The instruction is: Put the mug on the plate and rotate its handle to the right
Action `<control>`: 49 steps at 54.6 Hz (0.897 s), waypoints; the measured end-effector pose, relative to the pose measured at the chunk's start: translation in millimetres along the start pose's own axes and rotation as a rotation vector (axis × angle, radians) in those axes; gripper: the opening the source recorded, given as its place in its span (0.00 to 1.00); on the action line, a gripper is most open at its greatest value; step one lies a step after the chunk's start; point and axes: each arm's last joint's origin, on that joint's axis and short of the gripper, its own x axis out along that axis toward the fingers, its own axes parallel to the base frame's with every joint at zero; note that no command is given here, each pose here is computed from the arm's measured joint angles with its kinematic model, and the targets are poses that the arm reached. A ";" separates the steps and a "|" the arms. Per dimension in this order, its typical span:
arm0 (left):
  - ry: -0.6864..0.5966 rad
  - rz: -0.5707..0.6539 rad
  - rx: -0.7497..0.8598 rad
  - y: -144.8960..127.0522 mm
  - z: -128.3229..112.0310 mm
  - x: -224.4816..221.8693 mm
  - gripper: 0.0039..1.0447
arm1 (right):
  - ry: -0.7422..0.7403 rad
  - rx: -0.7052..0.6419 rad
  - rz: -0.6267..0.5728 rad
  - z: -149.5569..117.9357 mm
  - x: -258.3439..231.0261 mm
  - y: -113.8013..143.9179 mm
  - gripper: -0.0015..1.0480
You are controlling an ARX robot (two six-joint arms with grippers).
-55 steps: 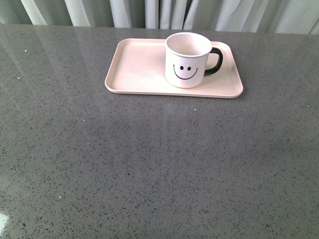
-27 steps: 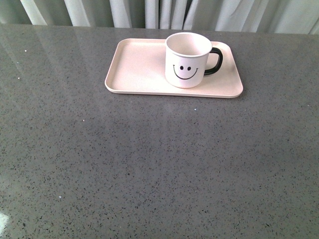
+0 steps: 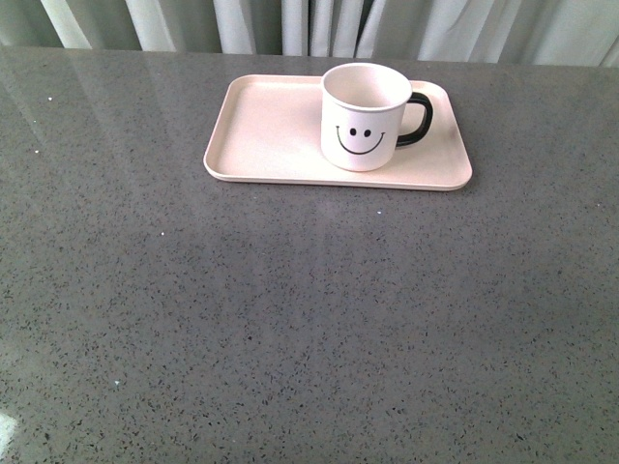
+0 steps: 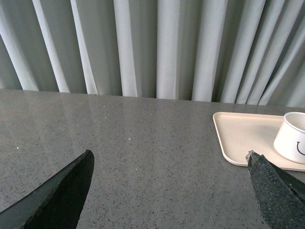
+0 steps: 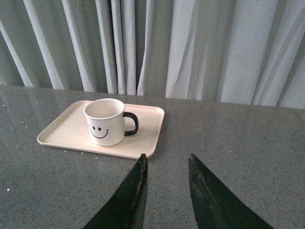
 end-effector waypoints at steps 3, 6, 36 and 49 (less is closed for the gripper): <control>0.000 0.000 0.000 0.0 0.0 0.0 0.91 | 0.000 0.000 0.000 0.0 0.0 0.0 0.42; 0.000 0.000 0.000 0.0 0.0 0.0 0.91 | 0.000 0.000 0.000 0.0 0.0 0.0 0.54; 0.000 0.000 0.000 0.0 0.0 0.0 0.91 | 0.000 0.001 0.000 0.0 0.0 0.0 0.91; 0.000 0.000 0.000 0.0 0.0 0.0 0.91 | 0.000 0.001 0.000 0.0 0.0 0.0 0.91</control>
